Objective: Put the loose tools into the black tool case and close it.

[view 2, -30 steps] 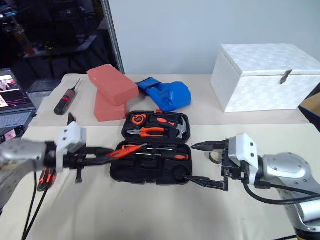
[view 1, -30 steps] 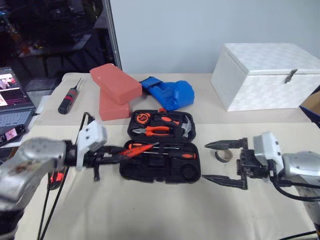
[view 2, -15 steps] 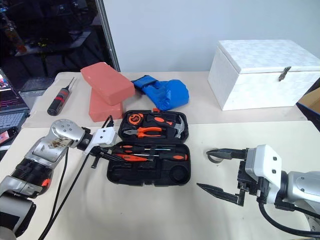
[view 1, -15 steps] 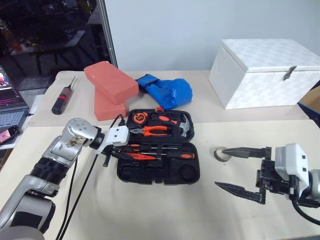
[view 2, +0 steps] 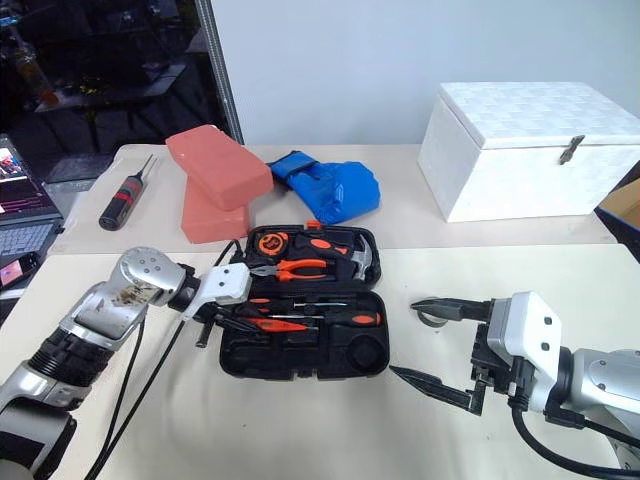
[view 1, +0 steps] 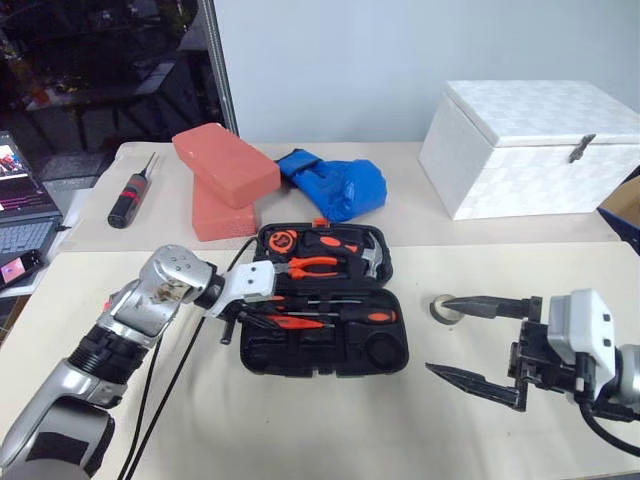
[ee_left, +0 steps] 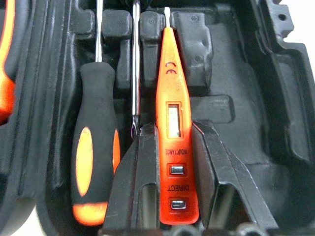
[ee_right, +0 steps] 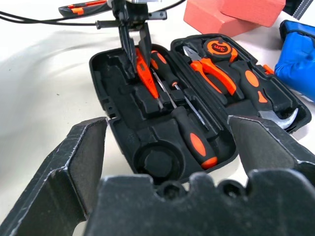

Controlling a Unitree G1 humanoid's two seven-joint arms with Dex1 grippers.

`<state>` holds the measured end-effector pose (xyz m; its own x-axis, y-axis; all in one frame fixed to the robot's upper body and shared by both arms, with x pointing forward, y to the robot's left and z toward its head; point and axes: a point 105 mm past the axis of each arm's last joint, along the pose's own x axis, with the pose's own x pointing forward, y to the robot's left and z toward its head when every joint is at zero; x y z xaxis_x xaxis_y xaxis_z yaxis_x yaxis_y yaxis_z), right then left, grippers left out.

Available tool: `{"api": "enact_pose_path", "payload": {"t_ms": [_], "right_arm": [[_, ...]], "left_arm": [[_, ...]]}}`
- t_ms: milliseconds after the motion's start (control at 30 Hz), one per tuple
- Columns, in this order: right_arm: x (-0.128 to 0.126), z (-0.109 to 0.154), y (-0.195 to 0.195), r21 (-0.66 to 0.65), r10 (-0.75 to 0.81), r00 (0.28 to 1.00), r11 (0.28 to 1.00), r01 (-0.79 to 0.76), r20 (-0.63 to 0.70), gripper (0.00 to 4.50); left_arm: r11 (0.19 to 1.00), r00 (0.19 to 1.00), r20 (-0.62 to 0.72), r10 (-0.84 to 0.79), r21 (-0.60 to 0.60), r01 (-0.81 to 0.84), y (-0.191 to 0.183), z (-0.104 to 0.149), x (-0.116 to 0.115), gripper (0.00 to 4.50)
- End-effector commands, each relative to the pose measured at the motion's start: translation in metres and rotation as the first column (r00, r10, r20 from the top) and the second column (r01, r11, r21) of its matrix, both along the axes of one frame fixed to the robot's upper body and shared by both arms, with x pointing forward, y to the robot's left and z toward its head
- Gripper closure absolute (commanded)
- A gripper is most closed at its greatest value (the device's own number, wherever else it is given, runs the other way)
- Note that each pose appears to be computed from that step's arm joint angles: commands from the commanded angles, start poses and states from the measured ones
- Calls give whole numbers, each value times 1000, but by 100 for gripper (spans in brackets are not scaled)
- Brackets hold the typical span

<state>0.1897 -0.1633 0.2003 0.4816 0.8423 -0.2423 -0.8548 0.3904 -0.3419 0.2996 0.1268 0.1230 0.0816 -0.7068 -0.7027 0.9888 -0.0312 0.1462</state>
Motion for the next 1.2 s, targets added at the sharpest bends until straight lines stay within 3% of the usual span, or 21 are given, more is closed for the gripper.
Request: {"api": "enact_pose_path", "payload": {"t_ms": [33,200,267,400,500,567,800,1033,1200], "right_arm": [[-2,6,2,-15,10,1000,1000,-9,28,0],[-2,5,4,-13,9,1000,1000,-9,28,0],[-2,4,4,-12,10,1000,1000,-10,27,0],[-2,4,4,-10,11,1000,1000,-11,26,0],[-1,3,3,-9,9,1000,1000,-9,24,0],[0,3,3,-5,9,1000,1000,-9,25,0],[3,3,5,3,17,999,1000,-17,27,0],[0,3,0,-22,13,1000,1000,-13,7,0],[0,3,-5,-38,-15,1000,999,14,-11,0]], "left_arm": [[1000,999,-53,-15,19,16,-11,1,-14,405],[999,997,-73,30,40,-27,-12,1,-19,405],[999,997,-69,45,32,-43,-12,1,-19,304],[974,987,-124,104,-190,-127,-19,39,-17,162],[927,974,-196,114,-330,-175,-15,62,-20,162],[882,960,-228,161,-403,-244,-11,70,-15,218],[831,958,-153,244,-476,-288,-20,45,-12,445],[879,916,-121,383,-255,-402,-7,-41,-25,445],[877,905,-88,417,-225,-426,-5,-59,-26,445]]}}
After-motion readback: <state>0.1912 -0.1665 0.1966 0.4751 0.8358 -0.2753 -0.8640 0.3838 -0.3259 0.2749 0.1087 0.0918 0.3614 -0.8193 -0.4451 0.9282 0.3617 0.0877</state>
